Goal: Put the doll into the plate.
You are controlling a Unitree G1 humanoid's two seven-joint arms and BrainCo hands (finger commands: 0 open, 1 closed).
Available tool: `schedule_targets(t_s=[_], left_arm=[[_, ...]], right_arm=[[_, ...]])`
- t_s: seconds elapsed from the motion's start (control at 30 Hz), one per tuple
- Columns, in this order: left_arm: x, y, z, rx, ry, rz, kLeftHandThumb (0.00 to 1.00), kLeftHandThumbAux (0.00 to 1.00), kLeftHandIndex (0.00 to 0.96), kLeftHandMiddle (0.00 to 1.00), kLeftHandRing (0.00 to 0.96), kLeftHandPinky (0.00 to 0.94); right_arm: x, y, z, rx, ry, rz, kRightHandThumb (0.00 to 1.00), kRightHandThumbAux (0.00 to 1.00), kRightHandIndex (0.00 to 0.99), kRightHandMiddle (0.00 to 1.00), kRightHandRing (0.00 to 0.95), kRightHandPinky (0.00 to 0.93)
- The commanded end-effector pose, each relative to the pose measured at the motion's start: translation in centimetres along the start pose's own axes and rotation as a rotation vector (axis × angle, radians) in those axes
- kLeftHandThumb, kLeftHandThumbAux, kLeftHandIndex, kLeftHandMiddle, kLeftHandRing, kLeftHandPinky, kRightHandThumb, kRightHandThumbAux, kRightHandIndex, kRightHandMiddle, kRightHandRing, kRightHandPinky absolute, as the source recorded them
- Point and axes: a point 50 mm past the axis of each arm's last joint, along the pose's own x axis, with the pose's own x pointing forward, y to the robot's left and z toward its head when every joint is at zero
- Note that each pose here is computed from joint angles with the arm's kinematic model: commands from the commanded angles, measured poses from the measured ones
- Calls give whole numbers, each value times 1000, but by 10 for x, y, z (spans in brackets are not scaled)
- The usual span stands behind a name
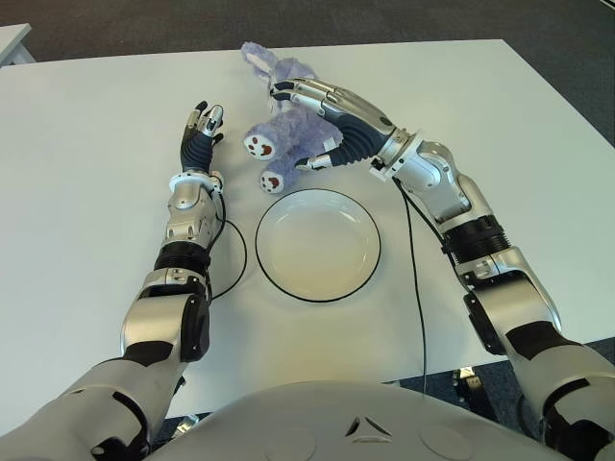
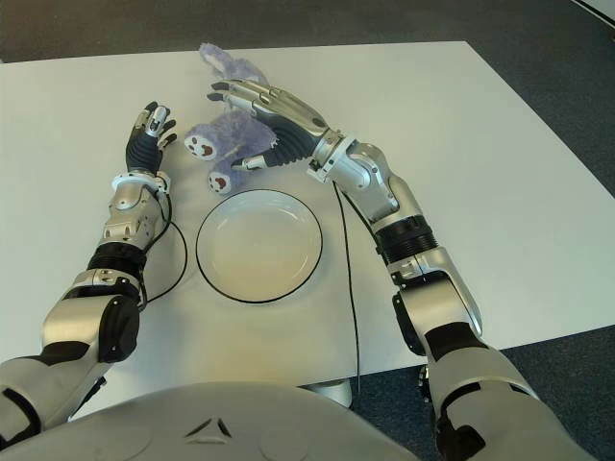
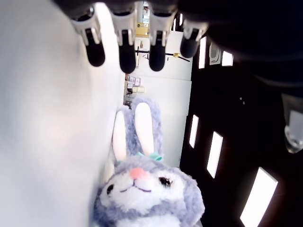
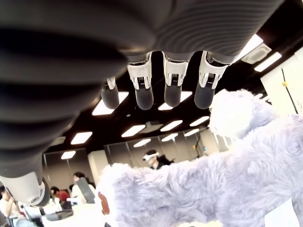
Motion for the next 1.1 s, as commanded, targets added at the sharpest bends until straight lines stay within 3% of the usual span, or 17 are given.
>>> schedule_targets(t_s=[0.03, 0.5, 0.73, 1.1], left_arm=[[-8, 3, -19, -12, 77, 13, 0, 433, 0, 138, 138, 120], [-9, 2, -18, -13, 75, 14, 0, 433, 0, 123, 126, 121], [-8, 2, -18, -5, 72, 15, 0, 434, 0, 131, 120, 61], [-8, 2, -18, 2, 79, 18, 0, 434, 0, 176, 160, 55]], right_arm=[[-2, 4, 1, 24, 0, 9, 272, 556, 0, 0, 0, 65], [1, 10, -2, 23, 18, 18, 256, 545, 0, 0, 0, 64], [4, 14, -6, 17, 36, 25, 253, 535, 0, 0, 0, 66], [13, 21, -17, 18, 81, 21, 243, 520, 0, 0, 0, 51]])
